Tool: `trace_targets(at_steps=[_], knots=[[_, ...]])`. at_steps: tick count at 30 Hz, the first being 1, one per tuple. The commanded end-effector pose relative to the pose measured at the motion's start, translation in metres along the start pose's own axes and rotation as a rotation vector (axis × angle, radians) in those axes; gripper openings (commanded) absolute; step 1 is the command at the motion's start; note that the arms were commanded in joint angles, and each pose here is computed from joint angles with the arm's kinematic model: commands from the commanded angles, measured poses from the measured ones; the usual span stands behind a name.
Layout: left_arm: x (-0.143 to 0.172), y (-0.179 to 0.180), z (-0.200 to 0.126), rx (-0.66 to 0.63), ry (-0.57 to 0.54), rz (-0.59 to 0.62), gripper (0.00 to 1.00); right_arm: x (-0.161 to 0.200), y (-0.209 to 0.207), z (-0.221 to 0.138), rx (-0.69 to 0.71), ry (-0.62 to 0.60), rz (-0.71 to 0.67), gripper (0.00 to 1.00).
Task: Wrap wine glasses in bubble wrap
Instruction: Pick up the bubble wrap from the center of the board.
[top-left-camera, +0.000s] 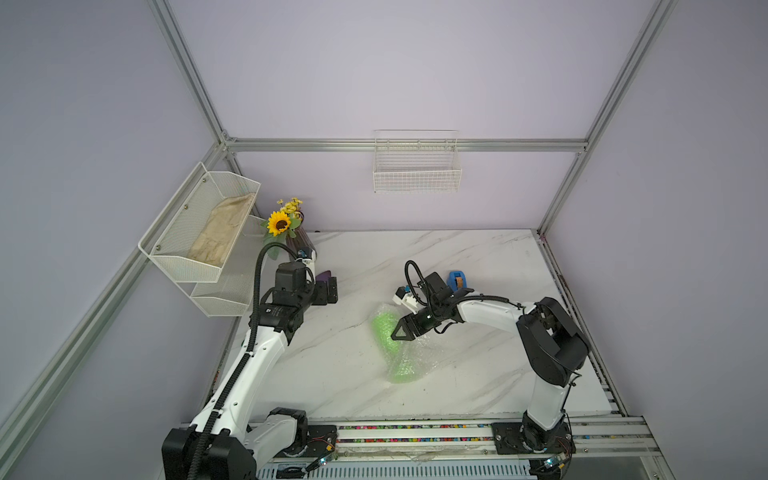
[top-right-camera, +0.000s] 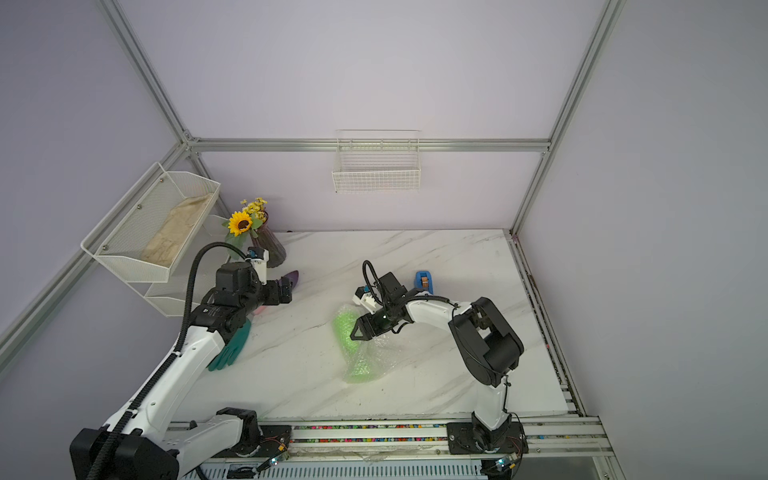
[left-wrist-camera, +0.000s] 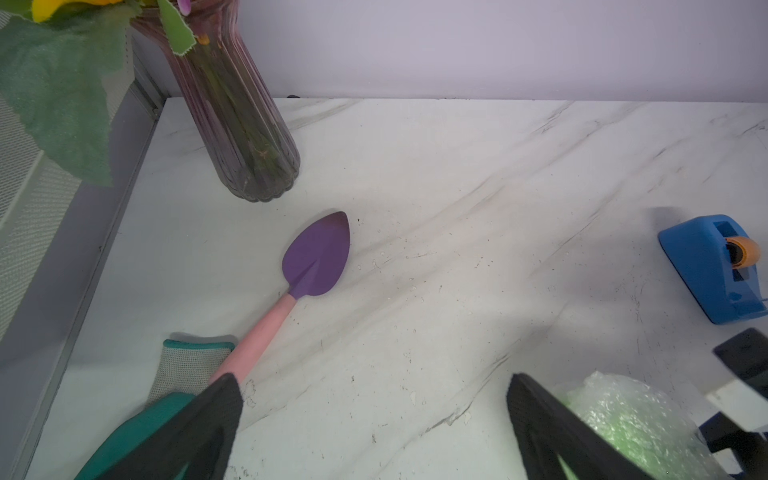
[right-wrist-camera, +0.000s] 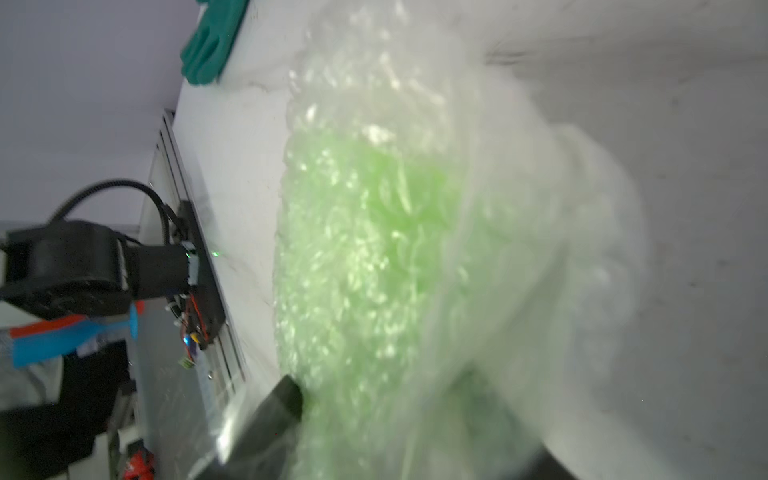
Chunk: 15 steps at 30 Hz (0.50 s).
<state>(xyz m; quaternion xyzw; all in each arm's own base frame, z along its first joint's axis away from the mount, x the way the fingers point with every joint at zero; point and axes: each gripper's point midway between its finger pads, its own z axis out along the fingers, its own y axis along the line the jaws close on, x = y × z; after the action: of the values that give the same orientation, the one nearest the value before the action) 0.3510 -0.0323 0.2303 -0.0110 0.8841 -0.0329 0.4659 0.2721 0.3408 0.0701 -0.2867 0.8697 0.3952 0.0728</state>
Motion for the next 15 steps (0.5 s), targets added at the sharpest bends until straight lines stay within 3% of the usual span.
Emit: trace_targets(at_steps=[1,3,6,11,15], knots=[[0.010,0.004,-0.003,0.005,0.003,-0.022,1.00,0.000,0.007,-0.010,0.011,0.006,0.027,0.37],[0.010,0.006,-0.004,0.005,-0.001,-0.026,1.00,-0.016,0.015,-0.019,0.013,-0.065,-0.006,0.16],[0.012,0.006,-0.001,0.012,-0.002,-0.035,1.00,-0.038,0.019,-0.029,0.036,-0.169,-0.051,0.00],[0.012,0.004,0.004,0.026,0.002,-0.044,1.00,-0.091,0.030,-0.065,0.115,-0.490,-0.253,0.00],[0.012,0.003,0.004,0.033,-0.001,-0.048,1.00,-0.106,0.054,-0.103,0.139,-0.864,-0.577,0.00]])
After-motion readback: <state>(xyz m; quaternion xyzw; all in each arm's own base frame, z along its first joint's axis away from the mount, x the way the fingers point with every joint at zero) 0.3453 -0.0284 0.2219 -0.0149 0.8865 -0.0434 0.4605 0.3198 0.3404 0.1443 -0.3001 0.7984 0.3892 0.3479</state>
